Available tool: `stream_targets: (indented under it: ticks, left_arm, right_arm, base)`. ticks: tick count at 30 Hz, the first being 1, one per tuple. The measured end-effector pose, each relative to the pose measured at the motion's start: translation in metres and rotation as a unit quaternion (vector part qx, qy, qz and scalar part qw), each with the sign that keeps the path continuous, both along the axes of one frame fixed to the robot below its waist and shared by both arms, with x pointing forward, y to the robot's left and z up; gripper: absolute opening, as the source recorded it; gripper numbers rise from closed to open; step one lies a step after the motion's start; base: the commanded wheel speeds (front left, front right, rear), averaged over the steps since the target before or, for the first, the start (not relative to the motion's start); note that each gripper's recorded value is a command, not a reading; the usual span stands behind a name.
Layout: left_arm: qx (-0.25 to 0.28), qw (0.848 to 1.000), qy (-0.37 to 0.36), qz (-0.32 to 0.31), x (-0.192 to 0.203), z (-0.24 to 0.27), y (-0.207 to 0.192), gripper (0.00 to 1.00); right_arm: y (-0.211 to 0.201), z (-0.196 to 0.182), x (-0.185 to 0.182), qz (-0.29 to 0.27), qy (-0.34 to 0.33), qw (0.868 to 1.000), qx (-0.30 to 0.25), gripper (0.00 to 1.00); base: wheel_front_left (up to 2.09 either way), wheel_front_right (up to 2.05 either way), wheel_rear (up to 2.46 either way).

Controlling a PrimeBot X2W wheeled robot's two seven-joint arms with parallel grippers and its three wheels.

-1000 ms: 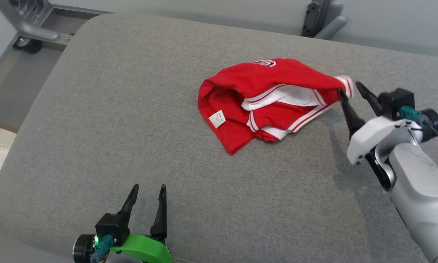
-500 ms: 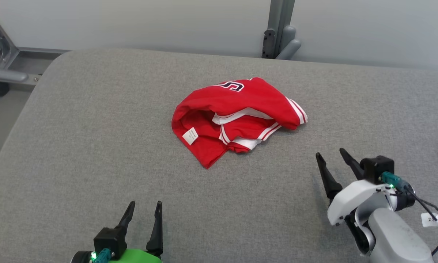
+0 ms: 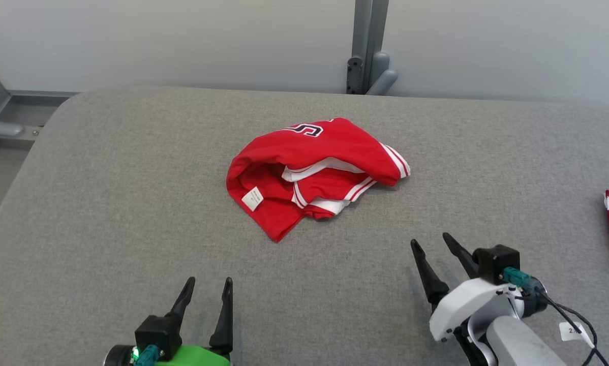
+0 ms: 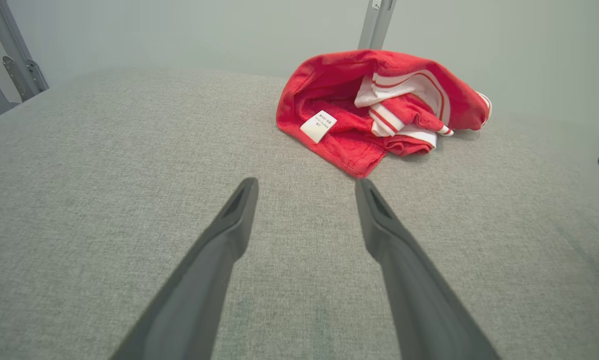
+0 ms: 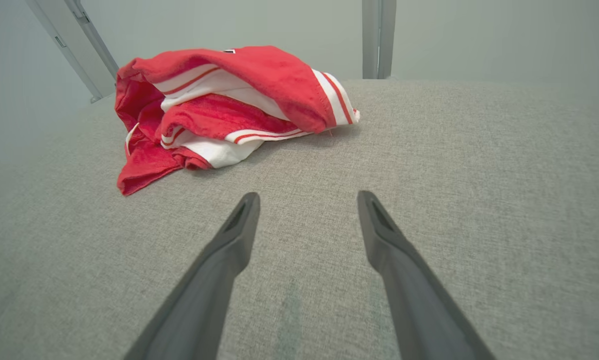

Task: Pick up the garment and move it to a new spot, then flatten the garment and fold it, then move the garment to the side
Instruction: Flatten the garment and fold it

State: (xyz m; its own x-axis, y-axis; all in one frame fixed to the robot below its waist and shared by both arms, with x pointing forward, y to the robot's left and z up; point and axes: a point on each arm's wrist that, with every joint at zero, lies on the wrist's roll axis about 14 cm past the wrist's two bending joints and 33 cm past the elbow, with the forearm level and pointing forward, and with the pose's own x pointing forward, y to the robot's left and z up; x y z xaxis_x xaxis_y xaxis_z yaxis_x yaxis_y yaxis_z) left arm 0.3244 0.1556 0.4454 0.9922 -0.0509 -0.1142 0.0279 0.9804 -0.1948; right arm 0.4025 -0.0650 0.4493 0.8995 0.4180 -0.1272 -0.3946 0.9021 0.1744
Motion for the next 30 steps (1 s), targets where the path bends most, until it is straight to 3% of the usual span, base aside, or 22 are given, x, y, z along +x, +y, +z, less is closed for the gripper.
stream_targets:
  ticks: [13,19,30]
  left_arm:
    - [-0.015,1.000,-0.006,-0.013,0.040,0.007,-0.009,1.00]
    - [-0.037,0.999,0.018,-0.035,0.072,-0.006,-0.028,1.00]
    - [-0.056,0.993,0.097,-0.041,0.112,-0.055,-0.050,1.00]
  right_arm:
    - [0.044,0.018,0.036,0.052,-0.030,0.998,0.018,1.00]
    - [0.023,0.023,0.043,0.029,-0.043,0.999,0.014,1.00]
    - [-0.057,0.005,0.046,-0.066,-0.025,0.997,-0.013,1.00]
  base:
    - [0.00,0.00,0.00]
    - [0.00,0.00,0.00]
    - [0.00,0.00,0.00]
